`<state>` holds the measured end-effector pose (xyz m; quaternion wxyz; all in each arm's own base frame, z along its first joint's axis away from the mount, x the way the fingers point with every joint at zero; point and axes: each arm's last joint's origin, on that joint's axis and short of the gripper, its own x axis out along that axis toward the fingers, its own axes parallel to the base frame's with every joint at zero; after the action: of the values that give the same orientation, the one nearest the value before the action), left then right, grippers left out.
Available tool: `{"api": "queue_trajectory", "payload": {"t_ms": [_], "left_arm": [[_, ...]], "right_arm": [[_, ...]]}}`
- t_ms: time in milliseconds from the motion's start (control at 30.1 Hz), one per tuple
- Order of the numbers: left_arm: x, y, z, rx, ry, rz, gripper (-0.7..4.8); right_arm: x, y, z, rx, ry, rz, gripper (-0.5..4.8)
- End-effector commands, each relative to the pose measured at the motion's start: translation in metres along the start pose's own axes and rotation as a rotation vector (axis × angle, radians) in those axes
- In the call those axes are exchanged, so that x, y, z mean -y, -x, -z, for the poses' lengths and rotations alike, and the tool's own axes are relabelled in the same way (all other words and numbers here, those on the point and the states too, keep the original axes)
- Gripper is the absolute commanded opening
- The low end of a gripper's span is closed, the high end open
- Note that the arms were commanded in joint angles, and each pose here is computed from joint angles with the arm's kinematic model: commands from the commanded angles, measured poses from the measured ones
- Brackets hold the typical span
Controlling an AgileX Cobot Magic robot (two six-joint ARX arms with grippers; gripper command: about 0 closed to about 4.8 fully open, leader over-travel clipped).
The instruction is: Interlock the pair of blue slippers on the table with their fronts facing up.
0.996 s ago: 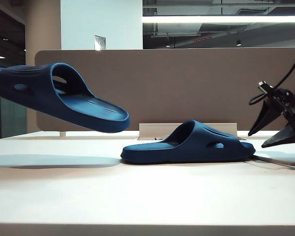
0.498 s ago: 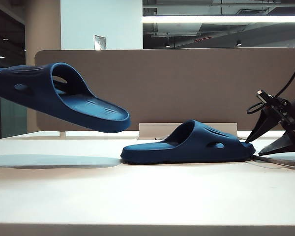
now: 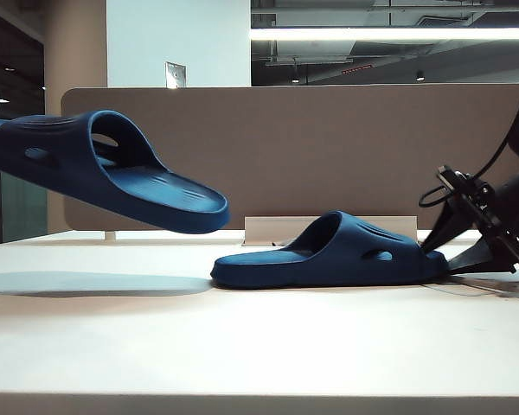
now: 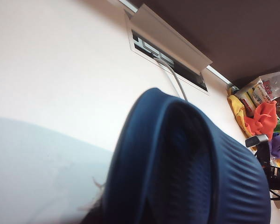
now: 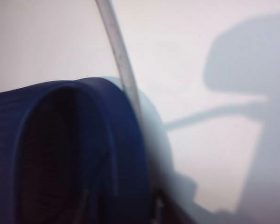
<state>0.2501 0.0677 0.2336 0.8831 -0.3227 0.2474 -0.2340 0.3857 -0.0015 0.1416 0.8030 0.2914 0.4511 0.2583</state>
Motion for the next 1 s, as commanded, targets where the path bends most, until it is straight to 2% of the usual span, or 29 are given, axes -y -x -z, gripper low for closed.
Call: {"api": "queue_trajectory", "payload": {"t_ms": [33, 100, 299, 531, 697, 863, 996], "left_arm": [[0.002, 0.001, -0.002, 0.008, -0.019, 0.017, -0.05], [0.002, 0.001, -0.002, 0.008, -0.022, 0.016, -0.05], [0.001, 0.001, -0.003, 0.018, -0.028, -0.010, -0.05], [-0.001, 0.001, -0.003, 0.037, -0.043, -0.061, -0.05], [-0.004, 0.000, -0.002, 0.037, -0.030, -0.102, -0.05], [-0.018, -0.008, 0.004, -0.004, 0.023, -0.118, -0.05], [-0.024, -0.011, 0.009, -0.019, 0.021, -0.143, -0.05]], "right_arm": [[0.000, 0.000, -0.002, 0.009, 0.008, 0.000, 0.99], [0.000, 0.000, -0.002, 0.010, 0.008, -0.001, 0.80], [-0.002, 0.003, -0.003, 0.008, 0.009, -0.040, 0.80], [-0.001, 0.030, -0.013, 0.069, 0.000, -0.069, 0.80], [-0.005, 0.044, -0.018, 0.091, -0.021, -0.147, 0.80], [-0.017, 0.049, -0.023, 0.102, -0.013, -0.233, 0.80], [-0.024, 0.054, -0.027, 0.122, -0.012, -0.272, 0.80]]}}
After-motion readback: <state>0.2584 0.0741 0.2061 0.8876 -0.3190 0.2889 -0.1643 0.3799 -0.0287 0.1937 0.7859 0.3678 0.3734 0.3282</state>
